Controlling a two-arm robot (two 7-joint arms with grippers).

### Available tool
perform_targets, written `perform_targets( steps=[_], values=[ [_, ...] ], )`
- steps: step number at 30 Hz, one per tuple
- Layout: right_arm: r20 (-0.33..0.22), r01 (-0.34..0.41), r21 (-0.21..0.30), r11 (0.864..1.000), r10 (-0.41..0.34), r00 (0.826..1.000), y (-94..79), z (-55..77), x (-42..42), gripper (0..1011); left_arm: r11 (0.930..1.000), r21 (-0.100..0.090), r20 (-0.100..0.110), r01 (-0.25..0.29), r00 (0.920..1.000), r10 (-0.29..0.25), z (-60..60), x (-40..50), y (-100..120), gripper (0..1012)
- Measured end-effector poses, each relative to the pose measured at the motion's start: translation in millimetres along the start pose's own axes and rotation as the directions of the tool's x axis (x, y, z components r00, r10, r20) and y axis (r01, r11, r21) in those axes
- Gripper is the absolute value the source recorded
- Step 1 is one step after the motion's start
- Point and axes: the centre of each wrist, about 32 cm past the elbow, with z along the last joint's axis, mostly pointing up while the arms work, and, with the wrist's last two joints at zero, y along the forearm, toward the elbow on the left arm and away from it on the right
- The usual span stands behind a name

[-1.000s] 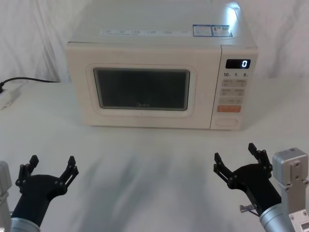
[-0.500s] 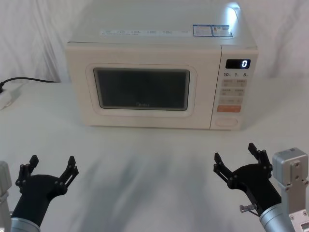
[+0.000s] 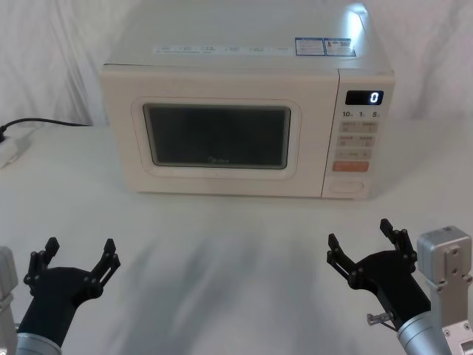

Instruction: Press the button to open the microwave door with one hand; close the microwave door with the other hand.

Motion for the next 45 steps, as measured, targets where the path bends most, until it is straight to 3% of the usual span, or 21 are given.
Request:
perform_targets(
  steps=[23,33,45],
  values=[
    [0.0,0.0,0.0,1.0,0.0,1.0,0.0,0.0,0.0,996,1.0,0.0,0.0,0.0,1.0,0.0,0.0,0.0,0.0,1001],
    [0.0,0.0,0.0,1.0,0.0,1.0,0.0,0.0,0.0,792,1.0,0.0,0.0,0.0,1.0,0.0,0.0,0.0,0.0,1001],
    [0.0,0.0,0.0,1.0,0.0,1.0,0.0,0.0,0.0,379,1.0,0.0,0.0,0.0,1.0,0.0,0.0,0.0,0.0,1001]
  ],
)
